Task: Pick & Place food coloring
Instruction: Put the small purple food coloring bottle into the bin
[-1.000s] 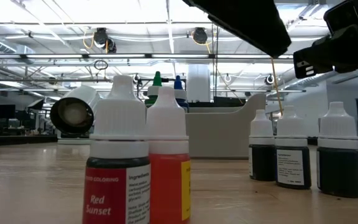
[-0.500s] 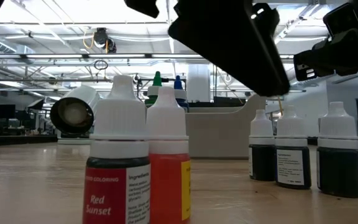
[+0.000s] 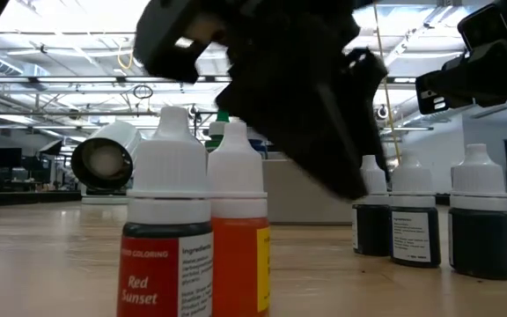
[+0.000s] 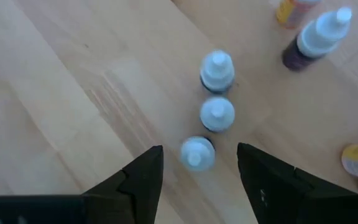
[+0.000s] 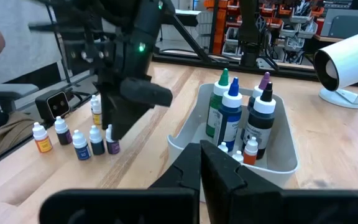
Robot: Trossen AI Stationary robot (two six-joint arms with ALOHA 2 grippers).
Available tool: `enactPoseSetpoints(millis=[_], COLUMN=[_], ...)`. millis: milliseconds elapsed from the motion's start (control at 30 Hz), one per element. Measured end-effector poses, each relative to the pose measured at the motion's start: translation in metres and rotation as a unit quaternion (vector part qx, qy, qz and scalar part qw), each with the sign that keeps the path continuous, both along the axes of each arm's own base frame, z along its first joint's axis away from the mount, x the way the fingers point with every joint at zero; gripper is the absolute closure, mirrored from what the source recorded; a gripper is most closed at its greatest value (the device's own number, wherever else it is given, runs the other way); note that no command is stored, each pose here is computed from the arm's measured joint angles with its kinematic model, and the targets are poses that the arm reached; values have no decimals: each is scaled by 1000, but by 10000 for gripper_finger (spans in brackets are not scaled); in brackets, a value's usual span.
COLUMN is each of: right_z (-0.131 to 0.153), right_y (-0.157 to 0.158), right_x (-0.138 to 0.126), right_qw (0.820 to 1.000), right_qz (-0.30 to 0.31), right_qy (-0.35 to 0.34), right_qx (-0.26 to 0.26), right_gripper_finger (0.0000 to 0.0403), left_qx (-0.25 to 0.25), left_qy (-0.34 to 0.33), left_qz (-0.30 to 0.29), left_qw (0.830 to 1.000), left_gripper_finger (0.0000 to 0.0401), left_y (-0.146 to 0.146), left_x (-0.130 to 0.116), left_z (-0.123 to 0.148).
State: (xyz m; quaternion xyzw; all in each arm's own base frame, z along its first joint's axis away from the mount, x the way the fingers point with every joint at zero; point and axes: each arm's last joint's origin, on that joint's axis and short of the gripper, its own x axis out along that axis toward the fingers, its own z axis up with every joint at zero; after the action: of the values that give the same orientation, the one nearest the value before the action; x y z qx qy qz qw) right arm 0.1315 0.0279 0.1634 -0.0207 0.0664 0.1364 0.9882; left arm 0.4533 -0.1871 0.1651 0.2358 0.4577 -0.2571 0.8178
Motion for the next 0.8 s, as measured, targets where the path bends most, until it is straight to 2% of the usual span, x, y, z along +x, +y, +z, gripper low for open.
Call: enactPoseSetpoints(millis=[267, 800], right_z=[0, 0], right_y=[0, 0], right_x=[0, 0], right_qw=[1000, 1000], right_qz=[0, 0], right_qy=[0, 0], right_qx=[-1, -2], right_gripper_finger=[403, 403], left_qx=[-3, -3], left_qy=[-12, -10], left_qz=[-6, -9], left_qw=[1000, 1000], left_gripper_finger=[208, 278], left_y=[0, 1], left_x=[2, 1], left_z=[1, 0])
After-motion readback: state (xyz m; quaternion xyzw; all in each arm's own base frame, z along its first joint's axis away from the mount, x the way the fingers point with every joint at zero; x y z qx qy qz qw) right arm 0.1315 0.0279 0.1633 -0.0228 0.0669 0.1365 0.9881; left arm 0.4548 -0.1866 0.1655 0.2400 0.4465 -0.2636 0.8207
